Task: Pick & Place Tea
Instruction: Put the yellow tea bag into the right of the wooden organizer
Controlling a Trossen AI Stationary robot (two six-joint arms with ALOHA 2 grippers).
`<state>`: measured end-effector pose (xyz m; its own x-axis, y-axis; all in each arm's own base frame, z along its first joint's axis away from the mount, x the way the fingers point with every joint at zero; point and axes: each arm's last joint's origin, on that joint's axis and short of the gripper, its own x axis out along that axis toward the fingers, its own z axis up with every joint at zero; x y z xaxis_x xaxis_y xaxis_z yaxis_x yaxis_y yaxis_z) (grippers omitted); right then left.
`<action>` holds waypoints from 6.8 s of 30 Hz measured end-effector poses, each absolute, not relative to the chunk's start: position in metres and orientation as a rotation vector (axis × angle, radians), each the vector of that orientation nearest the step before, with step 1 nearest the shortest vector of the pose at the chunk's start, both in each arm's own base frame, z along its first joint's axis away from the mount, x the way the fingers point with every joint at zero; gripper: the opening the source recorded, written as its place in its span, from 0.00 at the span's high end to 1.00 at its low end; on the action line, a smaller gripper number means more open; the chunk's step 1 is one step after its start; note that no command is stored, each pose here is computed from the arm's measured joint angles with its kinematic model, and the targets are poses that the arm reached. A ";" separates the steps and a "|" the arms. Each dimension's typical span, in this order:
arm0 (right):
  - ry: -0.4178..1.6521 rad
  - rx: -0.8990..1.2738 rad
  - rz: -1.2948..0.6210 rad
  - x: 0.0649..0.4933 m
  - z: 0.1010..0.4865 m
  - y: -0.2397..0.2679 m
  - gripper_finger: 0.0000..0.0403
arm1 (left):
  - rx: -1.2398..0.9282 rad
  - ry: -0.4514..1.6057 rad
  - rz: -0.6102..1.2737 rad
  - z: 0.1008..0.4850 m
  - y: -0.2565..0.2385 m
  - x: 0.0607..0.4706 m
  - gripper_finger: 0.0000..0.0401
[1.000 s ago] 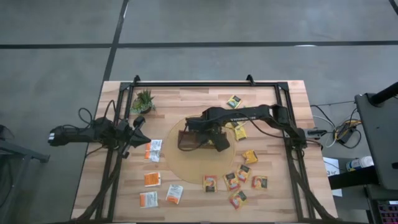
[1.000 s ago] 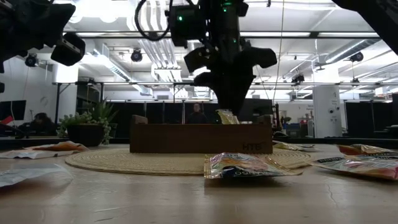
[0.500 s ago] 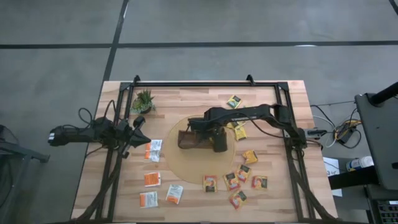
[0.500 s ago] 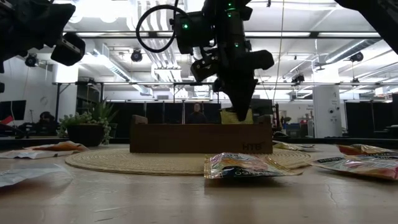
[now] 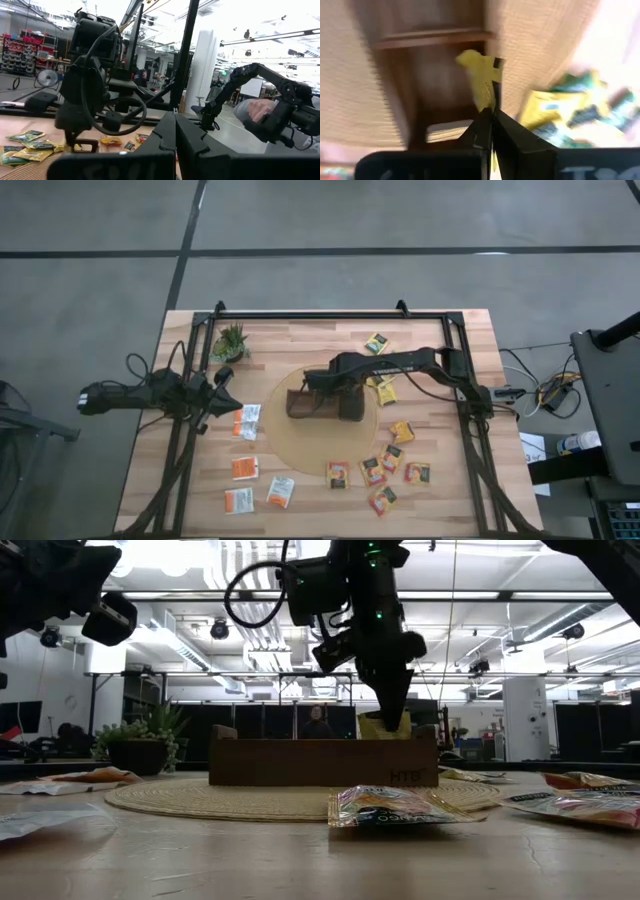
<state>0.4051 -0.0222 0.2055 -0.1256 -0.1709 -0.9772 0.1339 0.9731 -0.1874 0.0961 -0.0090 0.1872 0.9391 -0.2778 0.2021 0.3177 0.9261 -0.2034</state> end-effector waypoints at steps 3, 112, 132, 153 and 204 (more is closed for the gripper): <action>1.669 -0.033 -0.295 0.405 0.206 -0.023 0.98 | -0.236 -0.172 -0.307 0.187 -0.009 0.096 1.00; 0.776 -0.325 -0.309 0.195 0.234 -0.004 0.82 | -0.236 -0.172 -0.307 0.187 -0.009 0.096 1.00; 0.889 -0.107 -0.207 0.194 0.200 0.001 0.80 | -0.236 -0.172 -0.306 0.187 -0.009 0.096 1.00; 1.123 0.034 -0.236 0.203 0.147 0.001 0.73 | -0.236 -0.171 -0.307 0.187 -0.009 0.096 1.00; 1.104 0.151 -0.238 0.222 0.151 -0.022 0.98 | -0.237 -0.171 -0.307 0.187 -0.009 0.096 1.00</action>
<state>0.2223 -0.0218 0.1515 0.4287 -0.1153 -0.8960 0.2644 0.9644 0.0024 0.0961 -0.0090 0.1871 0.9393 -0.2775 0.2017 0.3174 0.9262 -0.2037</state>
